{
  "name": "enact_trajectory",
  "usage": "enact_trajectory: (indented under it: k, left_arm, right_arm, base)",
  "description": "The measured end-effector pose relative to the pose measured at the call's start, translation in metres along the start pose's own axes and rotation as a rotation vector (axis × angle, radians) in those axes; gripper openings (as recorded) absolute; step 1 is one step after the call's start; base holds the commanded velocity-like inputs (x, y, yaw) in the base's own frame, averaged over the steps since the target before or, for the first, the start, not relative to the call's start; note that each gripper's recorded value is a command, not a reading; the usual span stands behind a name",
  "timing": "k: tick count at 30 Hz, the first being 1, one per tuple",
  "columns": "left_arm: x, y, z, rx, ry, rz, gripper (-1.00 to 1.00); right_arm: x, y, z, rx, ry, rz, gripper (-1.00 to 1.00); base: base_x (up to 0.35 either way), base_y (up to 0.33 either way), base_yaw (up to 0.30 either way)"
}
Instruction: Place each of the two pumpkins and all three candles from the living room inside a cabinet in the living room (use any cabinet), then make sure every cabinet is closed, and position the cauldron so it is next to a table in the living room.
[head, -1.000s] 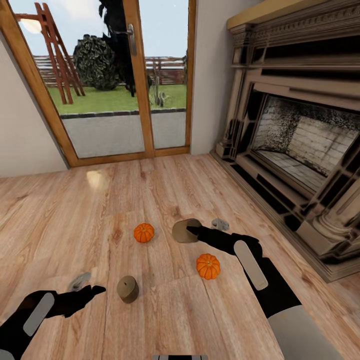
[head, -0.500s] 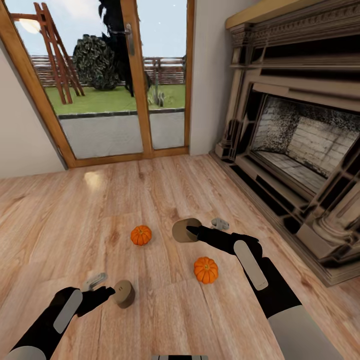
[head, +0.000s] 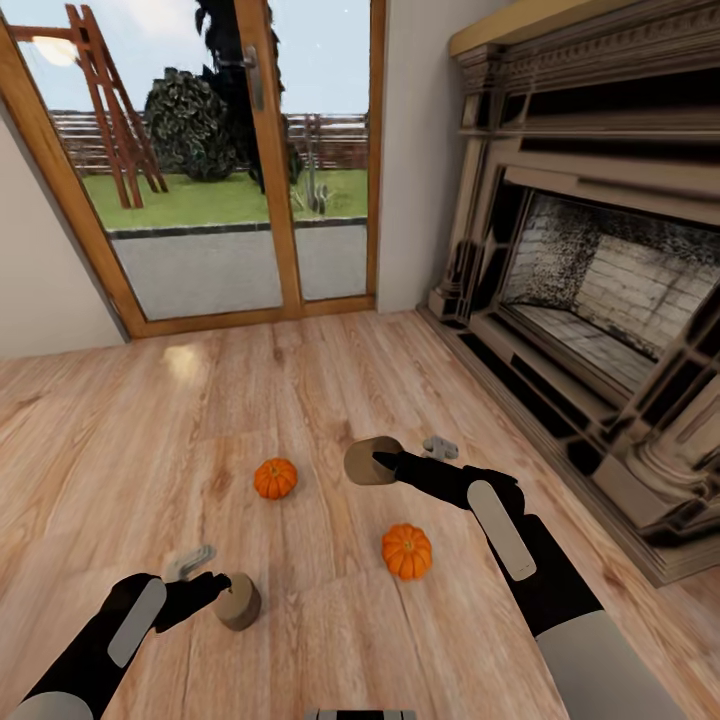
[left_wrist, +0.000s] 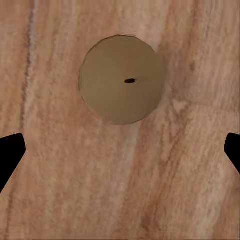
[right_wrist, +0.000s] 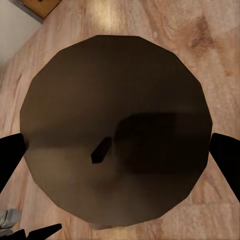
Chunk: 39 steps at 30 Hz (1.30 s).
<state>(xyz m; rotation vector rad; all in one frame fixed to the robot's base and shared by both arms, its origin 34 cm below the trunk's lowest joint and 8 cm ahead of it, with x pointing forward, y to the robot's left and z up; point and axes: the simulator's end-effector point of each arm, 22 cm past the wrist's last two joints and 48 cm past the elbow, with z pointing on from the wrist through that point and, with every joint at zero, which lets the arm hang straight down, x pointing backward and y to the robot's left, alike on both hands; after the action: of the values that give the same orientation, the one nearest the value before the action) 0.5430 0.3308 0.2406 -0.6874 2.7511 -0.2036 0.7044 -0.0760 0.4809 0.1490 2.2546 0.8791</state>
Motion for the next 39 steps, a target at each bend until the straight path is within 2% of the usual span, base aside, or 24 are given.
enact_trajectory:
  k: [25,39]
  left_arm:
    - [-0.0007,0.0021,-0.0002,-0.004,-0.001,0.002,1.0]
    - [0.0017,0.0039,0.003,-0.008,0.005,0.0,1.0]
  right_arm:
    - [0.0004,-0.0001,0.0002,0.001,0.001,-0.003,-1.0]
    - [0.0042,-0.0035,0.0032,0.005,0.009,0.0,-1.0]
  base:
    - [0.131,0.035,0.0]
    - [0.013,0.0,0.0]
